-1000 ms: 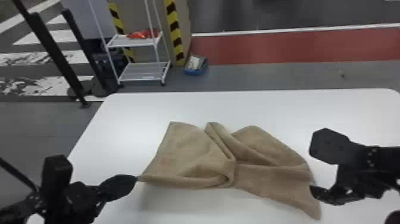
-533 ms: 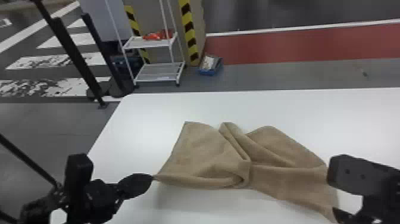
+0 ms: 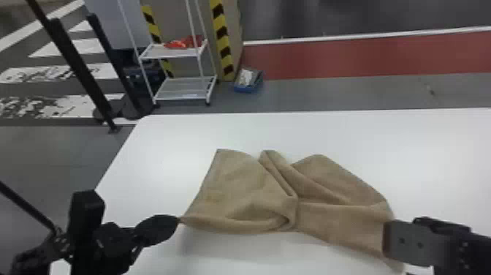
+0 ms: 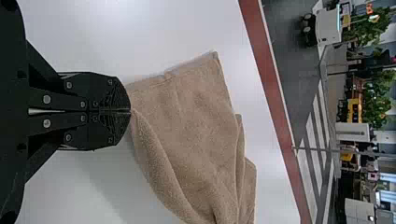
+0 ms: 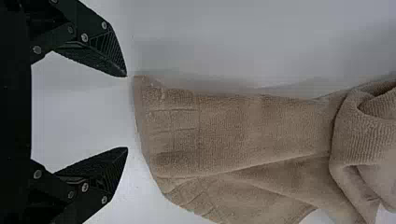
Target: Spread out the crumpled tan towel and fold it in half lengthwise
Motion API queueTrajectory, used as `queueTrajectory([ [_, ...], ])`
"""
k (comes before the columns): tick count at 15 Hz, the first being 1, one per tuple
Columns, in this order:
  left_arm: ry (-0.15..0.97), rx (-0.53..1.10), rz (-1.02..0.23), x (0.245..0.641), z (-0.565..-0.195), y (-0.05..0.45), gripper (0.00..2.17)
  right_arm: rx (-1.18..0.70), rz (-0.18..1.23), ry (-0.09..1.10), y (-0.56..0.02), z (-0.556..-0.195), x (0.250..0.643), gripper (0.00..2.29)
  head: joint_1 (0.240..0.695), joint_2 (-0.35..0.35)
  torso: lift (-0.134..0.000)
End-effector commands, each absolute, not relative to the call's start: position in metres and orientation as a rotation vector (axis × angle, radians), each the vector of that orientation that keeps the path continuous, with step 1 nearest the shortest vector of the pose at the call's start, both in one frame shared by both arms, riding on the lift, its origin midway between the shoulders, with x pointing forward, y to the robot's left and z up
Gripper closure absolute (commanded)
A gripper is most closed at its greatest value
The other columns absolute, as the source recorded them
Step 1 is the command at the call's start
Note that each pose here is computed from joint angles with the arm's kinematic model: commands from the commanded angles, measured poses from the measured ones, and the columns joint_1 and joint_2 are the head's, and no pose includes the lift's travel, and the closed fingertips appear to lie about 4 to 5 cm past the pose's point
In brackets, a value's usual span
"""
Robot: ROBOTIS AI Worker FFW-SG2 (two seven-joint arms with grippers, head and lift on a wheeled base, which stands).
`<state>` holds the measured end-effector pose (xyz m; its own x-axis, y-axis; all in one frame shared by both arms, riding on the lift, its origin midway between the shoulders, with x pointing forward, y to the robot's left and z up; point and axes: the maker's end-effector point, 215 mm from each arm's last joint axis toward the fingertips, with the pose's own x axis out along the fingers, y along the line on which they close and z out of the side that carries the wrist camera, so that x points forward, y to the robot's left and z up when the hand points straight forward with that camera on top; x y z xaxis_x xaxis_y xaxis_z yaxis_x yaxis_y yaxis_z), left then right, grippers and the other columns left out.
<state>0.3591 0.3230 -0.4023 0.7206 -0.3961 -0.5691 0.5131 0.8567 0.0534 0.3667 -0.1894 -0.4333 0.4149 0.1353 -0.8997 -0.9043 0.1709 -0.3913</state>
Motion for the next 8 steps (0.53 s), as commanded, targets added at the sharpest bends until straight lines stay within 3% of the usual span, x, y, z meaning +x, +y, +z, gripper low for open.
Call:
queueTrajectory([
  [1, 0.580, 0.210, -0.506, 0.3581, -0.4046, 0.3231, 1.44, -1.178, 0.904, 0.868, -0.1805, -0.4463, 0.3627, 0.41, 0.695, 0.208, -0.124],
  [8, 0.586, 0.200, -0.505, 0.3584, -0.4102, 0.3239, 1.44, -1.192, 0.902, 0.886, -0.1809, -0.4533, 0.3639, 0.51, 0.695, 0.233, -0.124],
])
